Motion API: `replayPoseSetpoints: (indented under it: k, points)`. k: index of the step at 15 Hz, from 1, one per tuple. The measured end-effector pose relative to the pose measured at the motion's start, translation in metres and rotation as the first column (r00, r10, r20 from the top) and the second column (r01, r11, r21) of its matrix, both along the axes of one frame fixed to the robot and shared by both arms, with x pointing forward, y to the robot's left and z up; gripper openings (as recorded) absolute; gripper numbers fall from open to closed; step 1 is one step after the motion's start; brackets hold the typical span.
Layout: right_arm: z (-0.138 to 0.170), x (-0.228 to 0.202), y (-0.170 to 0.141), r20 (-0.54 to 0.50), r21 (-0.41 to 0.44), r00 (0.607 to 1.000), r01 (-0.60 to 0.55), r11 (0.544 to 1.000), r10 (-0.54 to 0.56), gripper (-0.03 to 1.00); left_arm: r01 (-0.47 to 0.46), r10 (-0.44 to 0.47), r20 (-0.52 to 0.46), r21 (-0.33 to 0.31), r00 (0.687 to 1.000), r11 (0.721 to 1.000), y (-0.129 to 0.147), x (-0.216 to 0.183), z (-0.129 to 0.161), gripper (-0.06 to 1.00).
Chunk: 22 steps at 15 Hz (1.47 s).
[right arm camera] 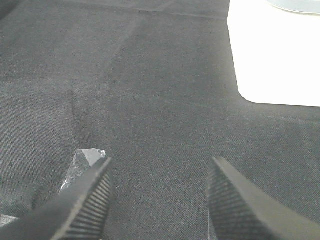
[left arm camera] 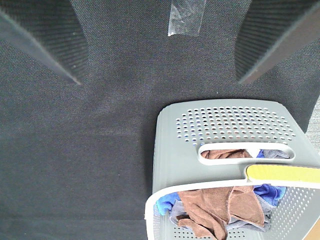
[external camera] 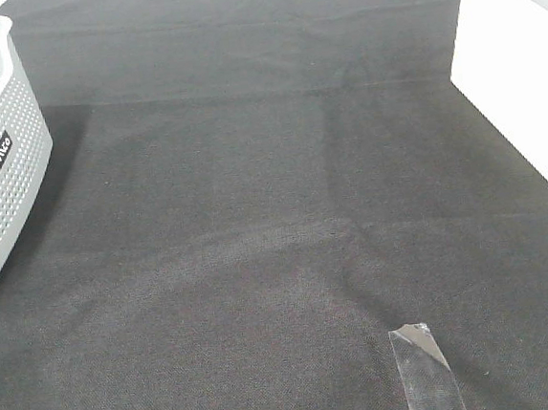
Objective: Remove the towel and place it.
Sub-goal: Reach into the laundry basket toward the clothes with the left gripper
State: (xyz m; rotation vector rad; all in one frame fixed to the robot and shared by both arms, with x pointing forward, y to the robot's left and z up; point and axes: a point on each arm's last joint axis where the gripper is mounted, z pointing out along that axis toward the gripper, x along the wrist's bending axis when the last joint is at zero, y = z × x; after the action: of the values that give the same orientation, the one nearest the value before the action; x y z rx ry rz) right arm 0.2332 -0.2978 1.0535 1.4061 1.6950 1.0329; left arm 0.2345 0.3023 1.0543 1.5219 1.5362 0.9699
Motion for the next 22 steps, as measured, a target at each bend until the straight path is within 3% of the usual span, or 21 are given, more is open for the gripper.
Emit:
replayPoseSetpoints:
  k: [10, 18, 22]
  points:
    - [0.000, 0.000, 0.000, 0.000, 0.000, 1.000, 0.000, 1.000, 0.000, 0.55, 0.000, 0.000, 0.008, 0.000, 1.000, 1.000, 0.000, 0.000, 0.001, 0.76]
    - [0.000, 0.000, 0.000, 0.000, 0.000, 1.000, 0.000, 1.000, 0.000, 0.55, 0.001, -0.001, 0.137, 0.001, 0.991, 1.000, 0.000, 0.001, 0.016, 0.76]
    - [0.000, 0.000, 0.000, 0.000, 0.000, 1.000, 0.000, 1.000, 0.000, 0.55, 0.001, -0.001, 0.150, 0.001, 0.989, 1.000, 0.000, 0.001, 0.017, 0.76]
